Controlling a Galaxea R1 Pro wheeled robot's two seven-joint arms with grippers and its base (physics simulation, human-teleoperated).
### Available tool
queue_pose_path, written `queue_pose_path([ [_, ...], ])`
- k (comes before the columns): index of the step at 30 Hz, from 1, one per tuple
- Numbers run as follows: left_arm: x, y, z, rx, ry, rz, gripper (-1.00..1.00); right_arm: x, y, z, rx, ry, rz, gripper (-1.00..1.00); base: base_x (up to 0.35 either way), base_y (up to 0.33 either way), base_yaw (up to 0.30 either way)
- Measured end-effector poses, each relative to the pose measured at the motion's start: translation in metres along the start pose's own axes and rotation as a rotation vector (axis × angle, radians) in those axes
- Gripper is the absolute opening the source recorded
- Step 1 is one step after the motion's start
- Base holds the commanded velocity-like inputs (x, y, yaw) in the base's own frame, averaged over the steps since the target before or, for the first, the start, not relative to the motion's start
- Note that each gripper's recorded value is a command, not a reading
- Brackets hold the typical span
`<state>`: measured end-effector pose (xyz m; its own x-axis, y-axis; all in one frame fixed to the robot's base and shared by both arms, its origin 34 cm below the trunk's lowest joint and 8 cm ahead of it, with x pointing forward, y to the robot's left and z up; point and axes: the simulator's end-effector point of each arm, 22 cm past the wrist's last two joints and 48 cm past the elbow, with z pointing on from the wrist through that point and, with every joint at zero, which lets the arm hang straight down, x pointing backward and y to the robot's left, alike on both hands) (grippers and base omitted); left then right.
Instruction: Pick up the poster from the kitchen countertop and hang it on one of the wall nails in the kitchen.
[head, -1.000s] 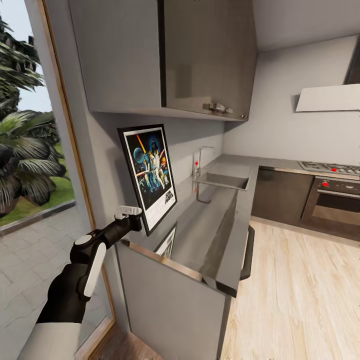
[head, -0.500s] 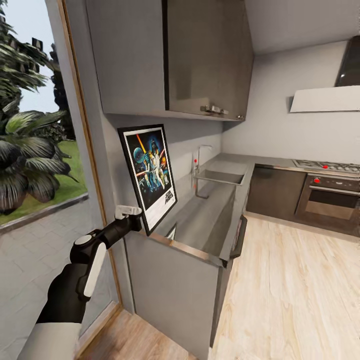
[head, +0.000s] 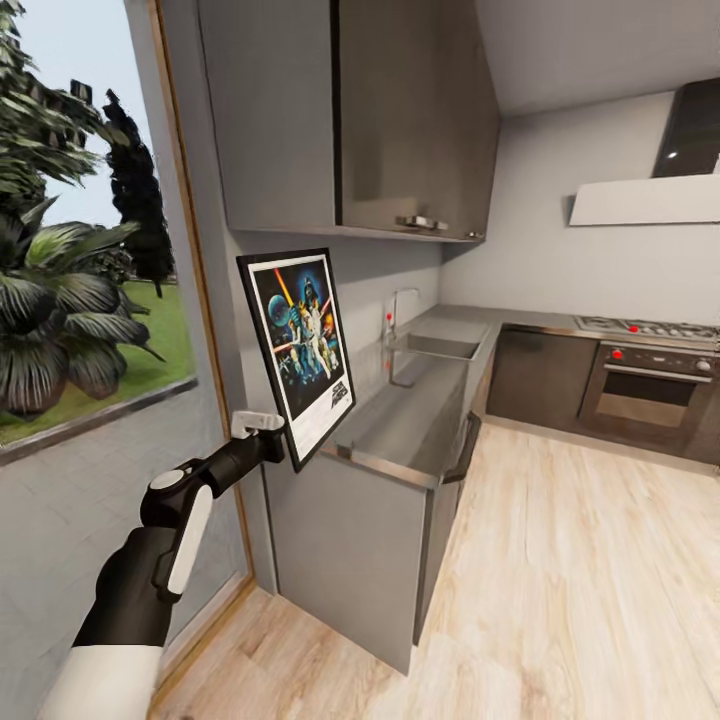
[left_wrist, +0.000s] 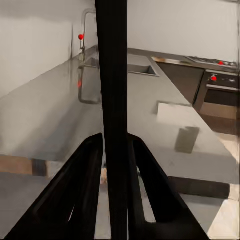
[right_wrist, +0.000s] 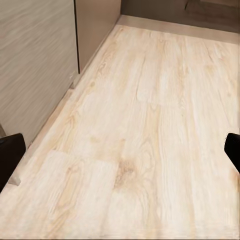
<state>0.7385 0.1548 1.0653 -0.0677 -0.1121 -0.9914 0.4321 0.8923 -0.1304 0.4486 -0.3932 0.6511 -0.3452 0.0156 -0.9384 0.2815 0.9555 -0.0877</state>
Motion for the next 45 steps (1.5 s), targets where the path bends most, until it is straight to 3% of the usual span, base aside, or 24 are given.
queue_pose_path([
  [8,0.002,-0.017,0.001,0.064,0.007,0.001,-1.0,0.0,0.0,0.0,0.0,0.0,0.0,1.0,-0.315,0.0,0.0],
  [23,0.02,-0.093,0.011,0.234,0.059,0.07,-1.0,0.0,0.0,0.0,0.0,-0.001,0.001,1.0,-0.034,0.0,0.0],
  [28,0.028,-0.143,0.002,0.414,0.083,0.087,-1.0,-0.001,-0.002,0.0,0.0,-0.001,-0.002,1.0,0.0,0.0,0.0],
  [39,0.03,-0.185,-0.023,0.631,0.093,0.084,-1.0,-0.006,-0.007,0.003,-0.007,-0.011,-0.012,1.0,0.0,0.0,0.0],
  [42,0.031,-0.192,-0.03,0.68,0.095,0.081,-1.0,-0.011,-0.005,0.005,-0.042,-0.022,-0.024,1.0,0.0,0.0,0.0],
  [45,0.031,-0.201,-0.044,0.764,0.101,0.076,-1.0,-0.024,-0.003,0.009,-0.128,-0.046,-0.042,1.0,0.0,0.0,0.0],
])
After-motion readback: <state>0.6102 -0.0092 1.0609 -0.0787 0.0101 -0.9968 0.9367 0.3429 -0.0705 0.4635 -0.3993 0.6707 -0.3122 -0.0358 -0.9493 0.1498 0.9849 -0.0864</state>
